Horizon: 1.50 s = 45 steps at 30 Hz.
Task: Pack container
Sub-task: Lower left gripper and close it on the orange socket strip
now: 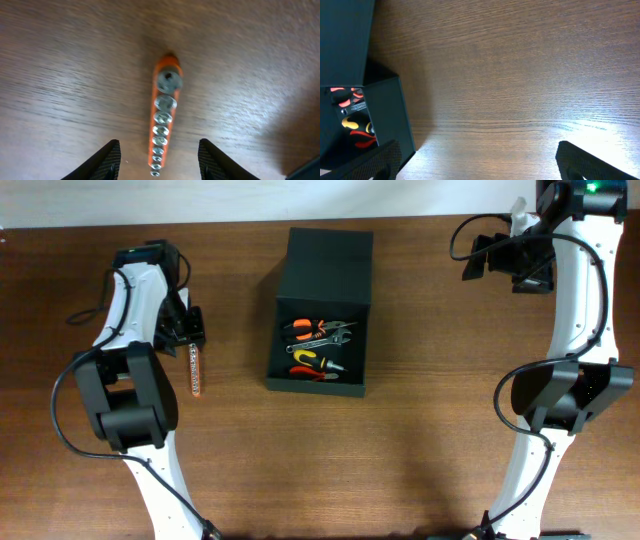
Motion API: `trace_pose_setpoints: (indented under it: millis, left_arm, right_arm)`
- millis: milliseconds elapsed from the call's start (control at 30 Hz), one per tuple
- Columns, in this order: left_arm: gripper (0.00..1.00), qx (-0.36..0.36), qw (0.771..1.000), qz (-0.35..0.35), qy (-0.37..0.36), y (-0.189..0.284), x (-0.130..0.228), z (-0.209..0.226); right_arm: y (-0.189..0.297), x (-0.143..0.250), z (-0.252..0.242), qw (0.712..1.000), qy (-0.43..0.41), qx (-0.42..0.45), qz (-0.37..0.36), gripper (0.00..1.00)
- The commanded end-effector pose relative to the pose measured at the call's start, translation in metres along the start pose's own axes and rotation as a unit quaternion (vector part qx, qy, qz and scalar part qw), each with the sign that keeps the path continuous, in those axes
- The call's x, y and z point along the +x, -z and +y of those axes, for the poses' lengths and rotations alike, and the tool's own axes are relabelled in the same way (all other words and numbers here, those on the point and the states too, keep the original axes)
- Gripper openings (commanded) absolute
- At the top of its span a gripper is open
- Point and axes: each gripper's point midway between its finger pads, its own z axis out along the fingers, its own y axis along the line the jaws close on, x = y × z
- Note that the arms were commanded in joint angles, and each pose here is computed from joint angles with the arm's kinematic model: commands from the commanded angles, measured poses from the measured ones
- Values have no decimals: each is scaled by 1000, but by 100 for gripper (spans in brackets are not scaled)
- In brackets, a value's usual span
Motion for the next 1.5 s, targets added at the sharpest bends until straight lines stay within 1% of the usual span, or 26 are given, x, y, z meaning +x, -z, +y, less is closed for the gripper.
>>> trace_pose_setpoints:
  millis: [0, 167, 667, 933, 1100, 1133, 1300, 1333, 1467]
  left_arm:
    - [52, 11, 1000, -6, -4, 1, -2, 2]
    - [52, 17, 1000, -15, -8, -5, -6, -2]
    - [52, 15, 1000, -8, -7, -28, -2, 0]
    - [52, 14, 1000, -1, -9, -50, 5, -1]
    - [52, 14, 1000, -1, -9, -52, 5, -1]
    - [50, 14, 1000, -1, -9, -52, 5, -1]
    - [30, 14, 1000, 0, -9, -52, 6, -1]
    - [27, 14, 1000, 0, -9, -52, 6, -1]
    - [25, 11, 1000, -1, -15, -52, 5, 0]
  right_arm:
    - [15, 3, 4, 1000, 0, -4, -12, 99]
    - [15, 3, 4, 1000, 0, -4, -12, 99]
    - [15, 3, 5, 1000, -4, -8, -12, 99]
    - [15, 3, 5, 1000, -4, -8, -12, 99]
    - [15, 3, 5, 1000, -4, -8, -12, 99]
    - [15, 3, 5, 1000, -4, -8, -12, 99]
    - [15, 3, 5, 1000, -4, -7, -12, 99]
    - [15, 3, 5, 1000, -4, -7, -12, 99]
    - [15, 3, 5, 1000, -4, -7, -12, 98]
